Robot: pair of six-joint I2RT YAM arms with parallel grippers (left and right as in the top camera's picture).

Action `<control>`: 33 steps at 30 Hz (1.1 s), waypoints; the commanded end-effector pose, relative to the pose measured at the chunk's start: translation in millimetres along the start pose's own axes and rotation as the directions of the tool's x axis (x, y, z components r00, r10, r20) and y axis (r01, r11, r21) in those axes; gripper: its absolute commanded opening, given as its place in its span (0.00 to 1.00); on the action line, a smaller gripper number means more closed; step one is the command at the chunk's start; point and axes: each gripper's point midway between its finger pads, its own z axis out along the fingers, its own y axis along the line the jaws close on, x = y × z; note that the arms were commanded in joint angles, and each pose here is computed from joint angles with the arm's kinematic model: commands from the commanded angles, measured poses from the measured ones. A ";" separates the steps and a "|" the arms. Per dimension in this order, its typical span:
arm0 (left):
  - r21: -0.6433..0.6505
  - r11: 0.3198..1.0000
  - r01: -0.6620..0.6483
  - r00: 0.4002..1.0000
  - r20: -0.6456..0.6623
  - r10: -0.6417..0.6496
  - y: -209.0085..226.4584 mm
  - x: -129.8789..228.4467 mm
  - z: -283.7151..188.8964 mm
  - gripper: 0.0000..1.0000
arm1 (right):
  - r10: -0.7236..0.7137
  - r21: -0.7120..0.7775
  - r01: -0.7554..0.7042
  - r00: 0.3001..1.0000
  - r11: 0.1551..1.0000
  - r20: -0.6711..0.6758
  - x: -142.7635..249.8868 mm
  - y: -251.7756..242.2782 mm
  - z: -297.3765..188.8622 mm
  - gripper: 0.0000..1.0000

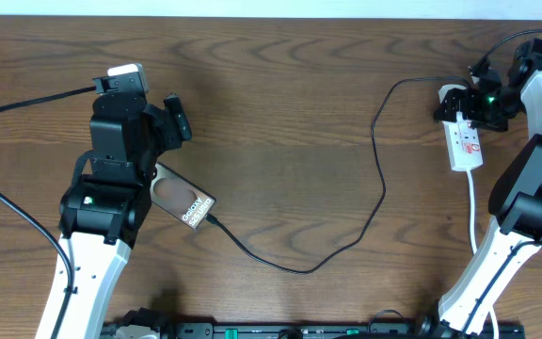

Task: Plug charger to phone and switch on socket
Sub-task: 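Press down the orange switch next to the charger with the right gripper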

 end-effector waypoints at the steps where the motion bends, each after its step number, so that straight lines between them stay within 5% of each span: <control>1: -0.009 1.000 -0.010 1.000 0.014 0.010 -0.1 -6.4 -3.0 0.86 | 0.001 -0.083 -0.003 1.000 0.997 -0.013 4.0 11.7 11.0 0.99; 9: -0.012 1.000 -0.012 1.000 0.004 0.012 0.6 -4.0 -3.0 0.86 | 0.005 -0.206 -0.002 1.000 0.979 0.018 -1.6 33.9 8.3 0.99; 33: -0.015 1.000 -0.014 1.000 -0.006 0.014 1.4 -1.5 -3.0 0.86 | 0.072 -0.269 -0.091 0.994 0.959 -0.077 32.1 42.9 37.7 0.99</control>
